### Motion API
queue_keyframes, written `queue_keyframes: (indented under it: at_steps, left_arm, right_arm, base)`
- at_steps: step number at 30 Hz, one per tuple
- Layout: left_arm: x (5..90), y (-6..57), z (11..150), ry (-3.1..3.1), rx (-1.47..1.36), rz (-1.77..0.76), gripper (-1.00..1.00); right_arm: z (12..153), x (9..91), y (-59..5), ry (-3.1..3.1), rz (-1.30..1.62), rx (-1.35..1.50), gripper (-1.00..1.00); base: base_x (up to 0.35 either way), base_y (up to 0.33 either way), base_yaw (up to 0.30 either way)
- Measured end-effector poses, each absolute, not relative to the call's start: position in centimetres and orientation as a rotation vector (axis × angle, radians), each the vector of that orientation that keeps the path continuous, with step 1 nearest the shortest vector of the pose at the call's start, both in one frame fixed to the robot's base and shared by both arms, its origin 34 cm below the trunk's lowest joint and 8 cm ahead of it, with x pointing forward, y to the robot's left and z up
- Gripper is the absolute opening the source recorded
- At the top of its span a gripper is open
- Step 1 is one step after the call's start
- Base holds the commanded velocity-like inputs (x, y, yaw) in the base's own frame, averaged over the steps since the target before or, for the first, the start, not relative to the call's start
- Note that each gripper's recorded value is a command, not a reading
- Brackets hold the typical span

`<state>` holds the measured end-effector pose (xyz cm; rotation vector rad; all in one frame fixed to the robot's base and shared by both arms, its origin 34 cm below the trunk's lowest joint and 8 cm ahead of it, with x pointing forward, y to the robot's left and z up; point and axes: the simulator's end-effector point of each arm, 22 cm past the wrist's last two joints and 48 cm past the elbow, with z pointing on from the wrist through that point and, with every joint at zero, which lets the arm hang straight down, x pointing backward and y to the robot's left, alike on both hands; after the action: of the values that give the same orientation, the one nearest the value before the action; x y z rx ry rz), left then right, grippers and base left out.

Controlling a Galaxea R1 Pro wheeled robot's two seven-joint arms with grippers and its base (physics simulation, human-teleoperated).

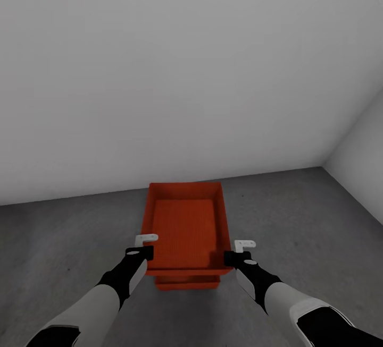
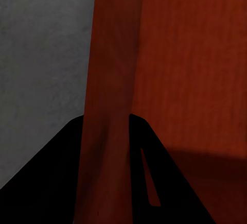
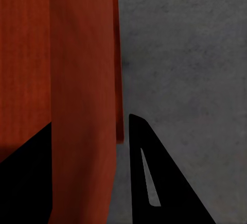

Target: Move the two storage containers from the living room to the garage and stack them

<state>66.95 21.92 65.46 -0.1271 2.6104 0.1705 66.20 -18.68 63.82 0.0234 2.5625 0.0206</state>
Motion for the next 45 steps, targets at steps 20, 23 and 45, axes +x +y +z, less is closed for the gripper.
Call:
queue_keyframes:
  at_steps: [20, 23, 45]
  left_arm:
    - [67.4, 21.9, 63.2, 2.609, -0.128, 0.171, -1.00]
    - [67.5, 21.9, 62.8, 2.609, -0.127, 0.171, -1.00]
    - [67.8, 21.7, 59.9, 2.608, -0.125, 0.174, -1.00]
  right_arm:
    - [61.5, 66.7, -18.7, 2.561, 0.021, 0.023, -1.00]
    - [61.2, 66.7, -18.7, 2.561, 0.021, 0.023, -1.00]
    - [58.2, 67.1, -18.9, 2.561, 0.022, 0.023, -1.00]
  base:
    - [0.000, 0.000, 0.000]
    - [0.000, 0.000, 0.000]
    - [0.000, 0.000, 0.000]
